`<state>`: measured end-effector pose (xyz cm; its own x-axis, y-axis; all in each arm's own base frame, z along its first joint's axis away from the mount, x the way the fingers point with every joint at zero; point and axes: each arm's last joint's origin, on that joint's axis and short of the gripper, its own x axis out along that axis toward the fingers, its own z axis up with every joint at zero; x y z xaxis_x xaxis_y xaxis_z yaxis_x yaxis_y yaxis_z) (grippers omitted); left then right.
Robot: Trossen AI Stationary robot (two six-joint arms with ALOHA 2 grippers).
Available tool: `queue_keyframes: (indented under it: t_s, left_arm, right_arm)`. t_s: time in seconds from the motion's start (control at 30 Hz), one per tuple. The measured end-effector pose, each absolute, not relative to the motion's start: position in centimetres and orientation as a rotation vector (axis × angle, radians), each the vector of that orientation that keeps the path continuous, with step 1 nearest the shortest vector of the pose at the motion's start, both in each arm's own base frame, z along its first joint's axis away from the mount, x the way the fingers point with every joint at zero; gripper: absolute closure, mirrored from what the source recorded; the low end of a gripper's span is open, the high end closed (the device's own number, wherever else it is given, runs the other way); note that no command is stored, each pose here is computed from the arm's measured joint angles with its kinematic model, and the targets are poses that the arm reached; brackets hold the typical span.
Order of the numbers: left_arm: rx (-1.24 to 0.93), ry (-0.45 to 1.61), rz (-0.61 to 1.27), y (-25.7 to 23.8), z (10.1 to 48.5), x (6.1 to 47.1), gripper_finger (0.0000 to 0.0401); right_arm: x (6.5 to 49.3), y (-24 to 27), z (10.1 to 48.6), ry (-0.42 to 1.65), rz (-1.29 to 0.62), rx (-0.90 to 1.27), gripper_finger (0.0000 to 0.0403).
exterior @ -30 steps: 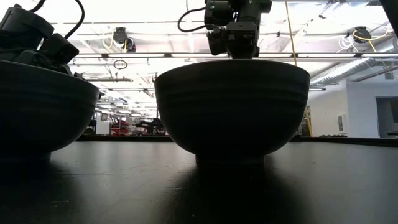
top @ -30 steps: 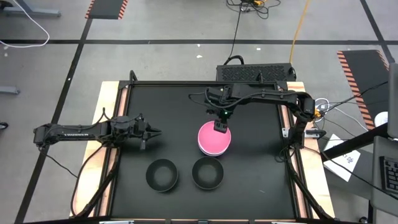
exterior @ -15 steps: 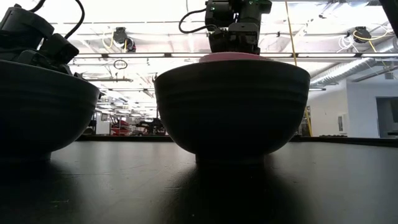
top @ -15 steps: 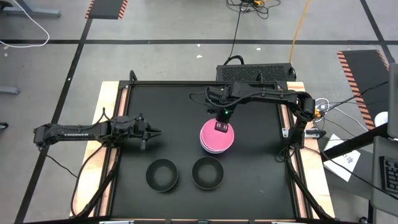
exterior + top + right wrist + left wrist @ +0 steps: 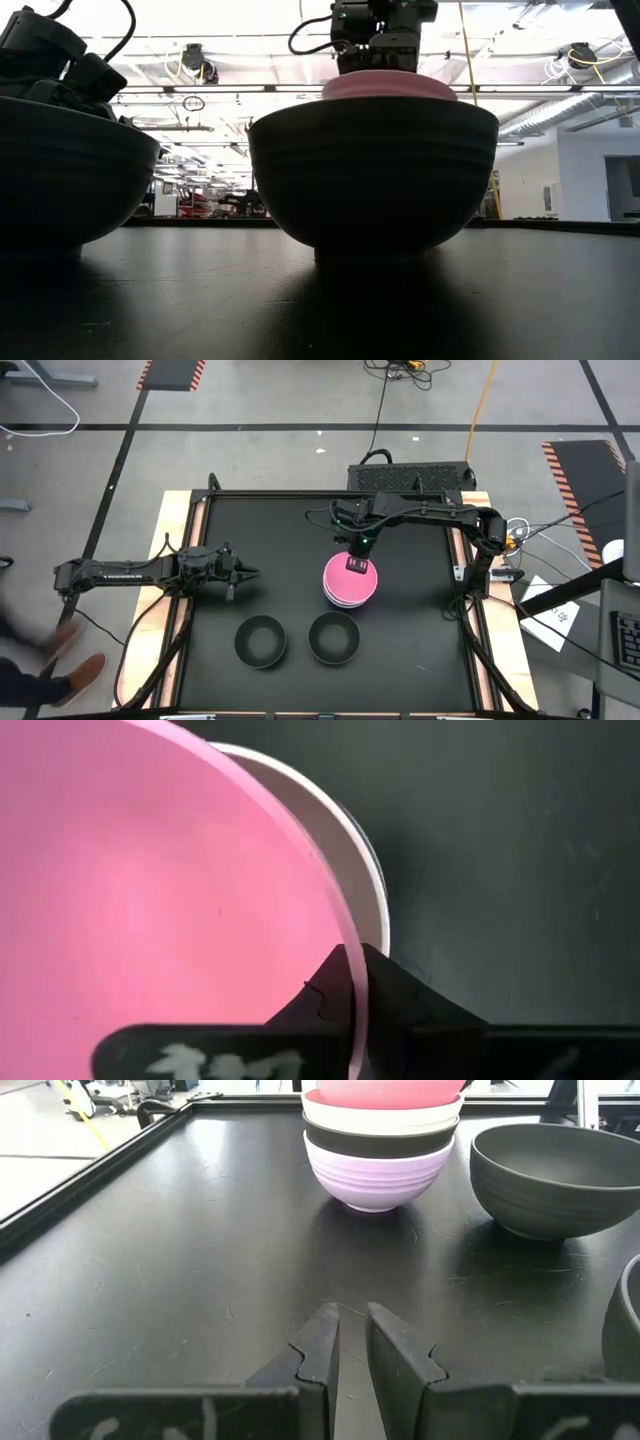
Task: Nest bowls inside each other
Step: Stack the pink bowl on top of the white bowl
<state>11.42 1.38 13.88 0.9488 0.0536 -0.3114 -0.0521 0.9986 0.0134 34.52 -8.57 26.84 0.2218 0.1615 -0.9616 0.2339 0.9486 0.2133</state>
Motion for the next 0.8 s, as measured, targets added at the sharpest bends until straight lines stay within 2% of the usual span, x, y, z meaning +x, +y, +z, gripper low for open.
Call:
queue_keyframes:
  t_s: [0.27,0.43,0.8]
  left_arm:
    - [0.012,0.317,0.053,1.4,13.9,11.4,0.0345]
    - [0.017,0.317,0.052,1.4,13.9,11.4,0.0345]
    - [0.021,0.321,0.051,1.4,13.8,11.4,0.0345]
  right_arm:
    - [35.5,-8.6,25.6,1.344,0.020,0.392,0.0402]
    - [35.8,-8.7,24.2,1.413,0.013,0.412,0.0402]
    - [35.8,-8.8,24.0,1.422,-0.026,0.392,0.0402]
